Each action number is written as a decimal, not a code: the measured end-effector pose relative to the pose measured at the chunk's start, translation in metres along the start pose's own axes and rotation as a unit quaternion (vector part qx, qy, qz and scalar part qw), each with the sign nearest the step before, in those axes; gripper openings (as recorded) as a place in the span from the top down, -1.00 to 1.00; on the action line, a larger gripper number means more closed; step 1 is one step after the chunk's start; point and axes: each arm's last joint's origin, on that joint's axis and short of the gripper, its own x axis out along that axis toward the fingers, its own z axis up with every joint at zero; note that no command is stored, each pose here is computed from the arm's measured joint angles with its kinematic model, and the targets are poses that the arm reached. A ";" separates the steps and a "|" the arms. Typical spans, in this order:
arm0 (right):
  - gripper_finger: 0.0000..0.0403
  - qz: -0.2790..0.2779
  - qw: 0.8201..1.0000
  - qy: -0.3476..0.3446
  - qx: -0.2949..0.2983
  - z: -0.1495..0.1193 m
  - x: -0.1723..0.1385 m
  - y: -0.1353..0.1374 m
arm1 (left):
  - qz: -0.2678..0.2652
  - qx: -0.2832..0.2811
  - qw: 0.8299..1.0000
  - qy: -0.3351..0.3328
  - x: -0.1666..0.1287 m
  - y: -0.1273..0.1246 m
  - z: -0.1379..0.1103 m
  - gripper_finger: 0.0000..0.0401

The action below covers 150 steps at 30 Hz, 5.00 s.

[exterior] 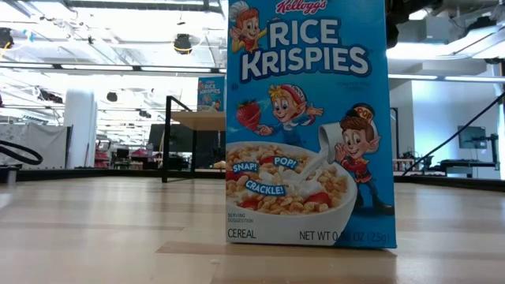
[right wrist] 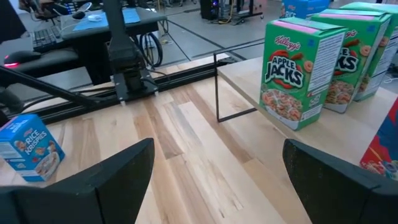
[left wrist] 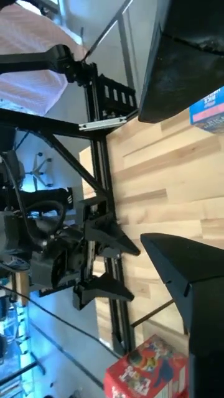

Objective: Stack cereal on shelf
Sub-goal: Put the right blue cereal box on the shelf aligned with the blue cereal box

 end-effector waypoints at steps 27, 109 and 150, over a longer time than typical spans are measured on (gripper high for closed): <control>-0.88 0.005 1.000 0.004 -0.003 -0.001 -0.001 0.001 | -0.065 -0.083 0.986 0.126 0.107 -0.073 -0.081 -0.48; -0.88 0.062 0.996 0.053 -0.032 -0.015 -0.014 0.016 | 0.016 -0.046 0.974 0.221 0.111 -0.116 -0.127 0.10; -0.88 0.045 0.997 0.035 -0.056 -0.009 -0.007 0.009 | 0.245 0.072 0.936 0.240 -0.062 0.175 -0.047 0.10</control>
